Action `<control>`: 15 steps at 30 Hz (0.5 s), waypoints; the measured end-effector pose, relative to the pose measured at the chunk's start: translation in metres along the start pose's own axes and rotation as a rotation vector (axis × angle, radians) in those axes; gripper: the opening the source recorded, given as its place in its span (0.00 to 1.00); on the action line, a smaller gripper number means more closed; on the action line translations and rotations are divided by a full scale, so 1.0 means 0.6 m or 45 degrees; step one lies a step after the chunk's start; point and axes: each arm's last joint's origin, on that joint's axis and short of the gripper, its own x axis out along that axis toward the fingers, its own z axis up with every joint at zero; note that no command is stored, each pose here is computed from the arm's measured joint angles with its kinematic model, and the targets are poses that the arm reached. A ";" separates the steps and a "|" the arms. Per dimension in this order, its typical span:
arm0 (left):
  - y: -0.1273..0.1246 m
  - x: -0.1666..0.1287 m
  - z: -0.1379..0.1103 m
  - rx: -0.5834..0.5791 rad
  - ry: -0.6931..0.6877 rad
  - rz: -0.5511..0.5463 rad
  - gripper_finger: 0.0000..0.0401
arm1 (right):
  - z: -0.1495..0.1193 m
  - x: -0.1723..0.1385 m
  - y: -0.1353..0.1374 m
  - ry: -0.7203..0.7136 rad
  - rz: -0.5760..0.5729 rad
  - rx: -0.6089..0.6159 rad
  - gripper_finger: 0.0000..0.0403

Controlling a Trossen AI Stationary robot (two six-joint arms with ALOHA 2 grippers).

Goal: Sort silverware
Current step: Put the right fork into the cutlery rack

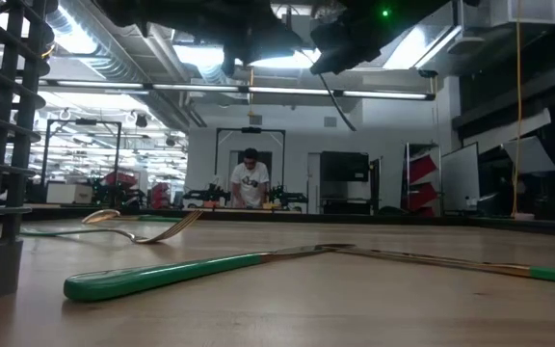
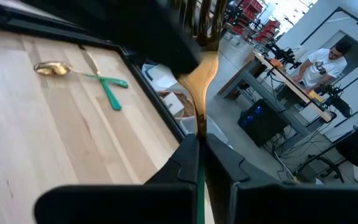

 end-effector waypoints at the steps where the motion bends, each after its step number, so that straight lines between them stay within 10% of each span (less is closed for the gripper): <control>1: 0.000 0.000 0.003 -0.007 -0.024 -0.004 0.35 | 0.001 0.000 0.000 -0.003 -0.001 0.006 0.04; 15: 0.002 0.001 0.009 0.063 -0.078 0.015 0.13 | 0.003 0.000 0.002 -0.028 0.061 0.027 0.04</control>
